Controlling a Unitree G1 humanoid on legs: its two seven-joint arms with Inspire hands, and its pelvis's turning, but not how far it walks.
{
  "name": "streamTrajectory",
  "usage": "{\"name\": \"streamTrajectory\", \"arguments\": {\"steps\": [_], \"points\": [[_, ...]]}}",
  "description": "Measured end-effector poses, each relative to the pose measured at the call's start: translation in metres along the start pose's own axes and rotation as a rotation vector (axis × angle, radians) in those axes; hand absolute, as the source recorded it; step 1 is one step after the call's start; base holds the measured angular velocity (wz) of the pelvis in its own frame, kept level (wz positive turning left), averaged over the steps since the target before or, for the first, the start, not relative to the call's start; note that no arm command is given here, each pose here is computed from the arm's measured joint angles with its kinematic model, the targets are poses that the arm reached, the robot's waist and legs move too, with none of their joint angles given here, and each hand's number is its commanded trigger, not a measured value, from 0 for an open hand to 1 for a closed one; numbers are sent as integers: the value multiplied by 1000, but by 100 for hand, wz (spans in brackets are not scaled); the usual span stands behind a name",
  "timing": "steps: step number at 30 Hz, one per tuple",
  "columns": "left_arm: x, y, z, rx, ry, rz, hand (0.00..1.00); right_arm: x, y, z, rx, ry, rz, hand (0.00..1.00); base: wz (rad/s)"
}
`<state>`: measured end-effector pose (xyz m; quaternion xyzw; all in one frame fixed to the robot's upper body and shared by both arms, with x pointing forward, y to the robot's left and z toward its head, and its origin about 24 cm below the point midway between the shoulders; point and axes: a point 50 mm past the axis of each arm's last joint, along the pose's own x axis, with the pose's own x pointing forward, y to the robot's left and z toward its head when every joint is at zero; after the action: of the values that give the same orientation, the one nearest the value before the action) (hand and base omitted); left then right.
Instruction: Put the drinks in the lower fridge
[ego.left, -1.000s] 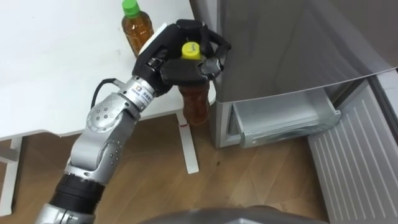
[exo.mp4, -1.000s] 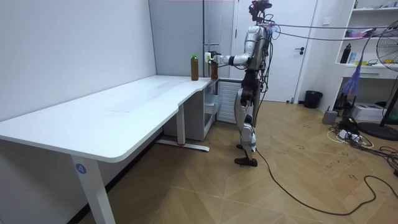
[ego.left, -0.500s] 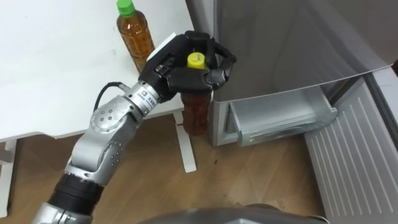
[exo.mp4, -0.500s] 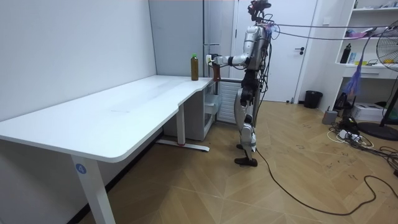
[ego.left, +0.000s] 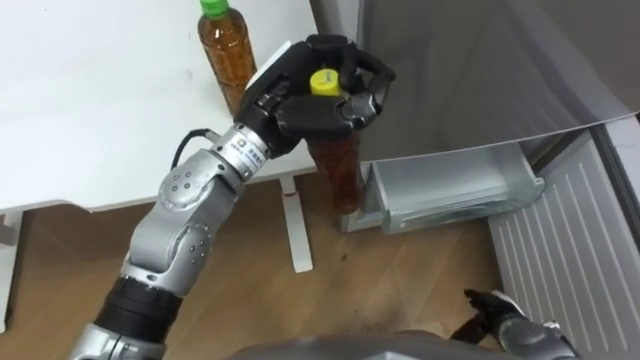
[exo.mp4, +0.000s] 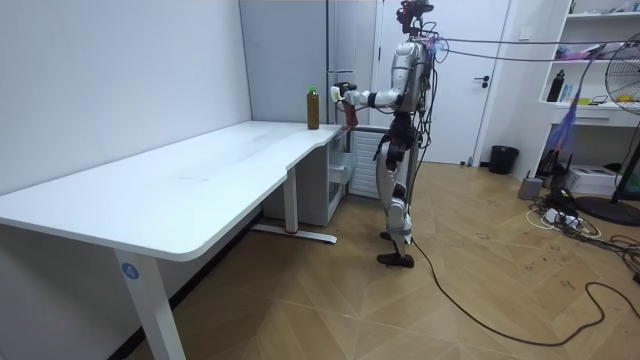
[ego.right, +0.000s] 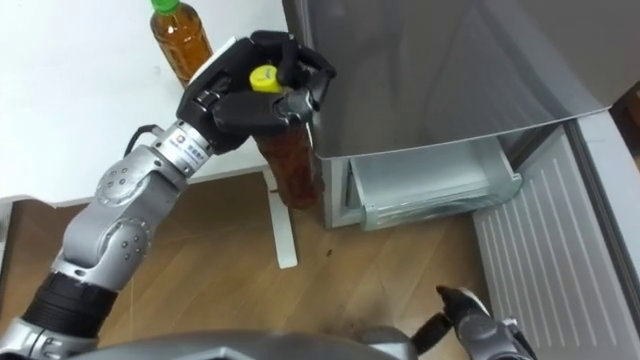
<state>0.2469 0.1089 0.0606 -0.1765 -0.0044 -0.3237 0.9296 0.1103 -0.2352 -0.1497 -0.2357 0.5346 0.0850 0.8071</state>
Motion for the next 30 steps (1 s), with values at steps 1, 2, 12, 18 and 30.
{"name": "streamTrajectory", "arguments": {"steps": [1, 2, 12, 18, 30], "points": [[0, 0, 0, -16, -7, -1, 100, 0, 1, 11, 12, -55, 5, 0, -4], [0, 0, 1, -18, -10, -1, 100, 0, 3, 18, 18, -89, 10, 0, 0], [-2, 0, 2, -37, -44, 5, 100, -9, 27, 81, 32, -386, 136, 0, 4], [-11, 2, -8, -83, -23, 16, 100, -17, 30, 99, 23, -478, 219, 0, 1], [-18, 0, -15, -95, -3, -15, 100, -44, 39, 134, 0, -683, 455, 0, 0]]}}
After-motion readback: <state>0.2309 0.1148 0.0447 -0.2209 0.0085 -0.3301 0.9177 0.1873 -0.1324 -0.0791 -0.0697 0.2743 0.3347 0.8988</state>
